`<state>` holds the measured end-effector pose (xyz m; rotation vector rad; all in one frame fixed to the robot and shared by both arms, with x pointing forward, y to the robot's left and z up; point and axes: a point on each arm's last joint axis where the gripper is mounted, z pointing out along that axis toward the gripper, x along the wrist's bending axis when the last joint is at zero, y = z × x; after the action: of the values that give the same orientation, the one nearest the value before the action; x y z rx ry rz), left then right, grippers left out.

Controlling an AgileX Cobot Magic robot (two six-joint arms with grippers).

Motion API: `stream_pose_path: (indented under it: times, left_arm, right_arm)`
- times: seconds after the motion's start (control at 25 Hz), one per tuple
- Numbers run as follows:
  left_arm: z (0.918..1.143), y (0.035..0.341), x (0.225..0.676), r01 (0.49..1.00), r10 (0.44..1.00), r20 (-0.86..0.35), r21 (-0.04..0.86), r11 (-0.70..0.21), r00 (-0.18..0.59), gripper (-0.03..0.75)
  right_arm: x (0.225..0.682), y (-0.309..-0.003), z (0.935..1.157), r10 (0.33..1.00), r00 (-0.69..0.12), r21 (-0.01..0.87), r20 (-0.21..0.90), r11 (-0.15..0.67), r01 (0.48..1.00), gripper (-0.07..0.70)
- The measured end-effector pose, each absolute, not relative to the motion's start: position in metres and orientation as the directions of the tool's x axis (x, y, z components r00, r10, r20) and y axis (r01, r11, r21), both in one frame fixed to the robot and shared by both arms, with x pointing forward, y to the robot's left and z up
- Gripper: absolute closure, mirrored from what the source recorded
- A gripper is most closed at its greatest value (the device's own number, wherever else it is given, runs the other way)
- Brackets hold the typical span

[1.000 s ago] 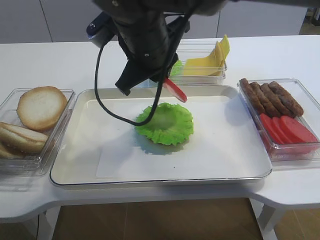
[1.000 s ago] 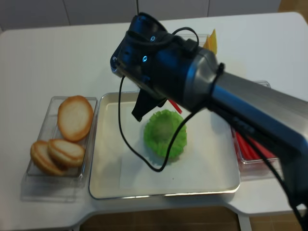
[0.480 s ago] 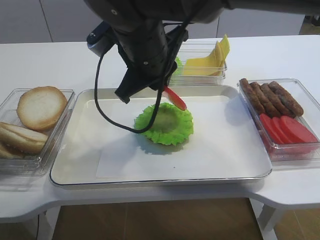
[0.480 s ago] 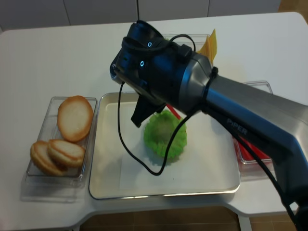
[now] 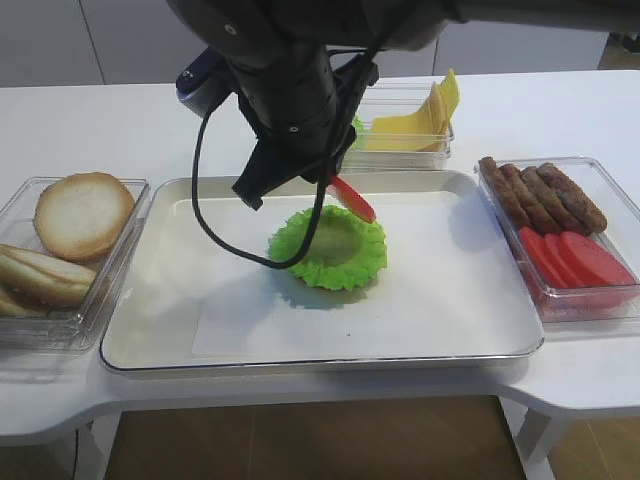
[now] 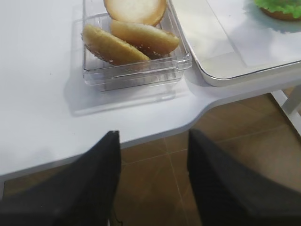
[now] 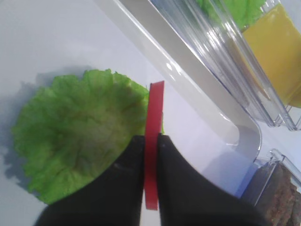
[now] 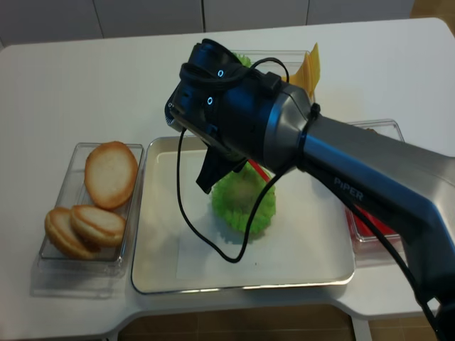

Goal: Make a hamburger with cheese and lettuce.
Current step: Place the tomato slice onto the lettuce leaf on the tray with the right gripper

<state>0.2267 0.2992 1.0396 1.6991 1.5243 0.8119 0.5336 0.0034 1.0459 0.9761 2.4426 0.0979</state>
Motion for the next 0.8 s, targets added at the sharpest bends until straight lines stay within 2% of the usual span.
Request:
stream_pose_path:
  times: [0.52,0.8]
  left_arm:
    - [1.04,0.299,0.227,0.553,0.994,-0.002,0.831,-0.059,0.109,0.373]
    - [1.04,0.299,0.227,0.553,0.994,-0.002,0.831,-0.059,0.109,0.373]
  right_arm:
    - [0.534,0.007,1.037,0.656,-0.633,0.223,-0.41,0.746,0.628,0.589]
    - [0.533,0.012,1.024,0.64,-0.669,0.185,-0.377,0.76,0.623,0.589]
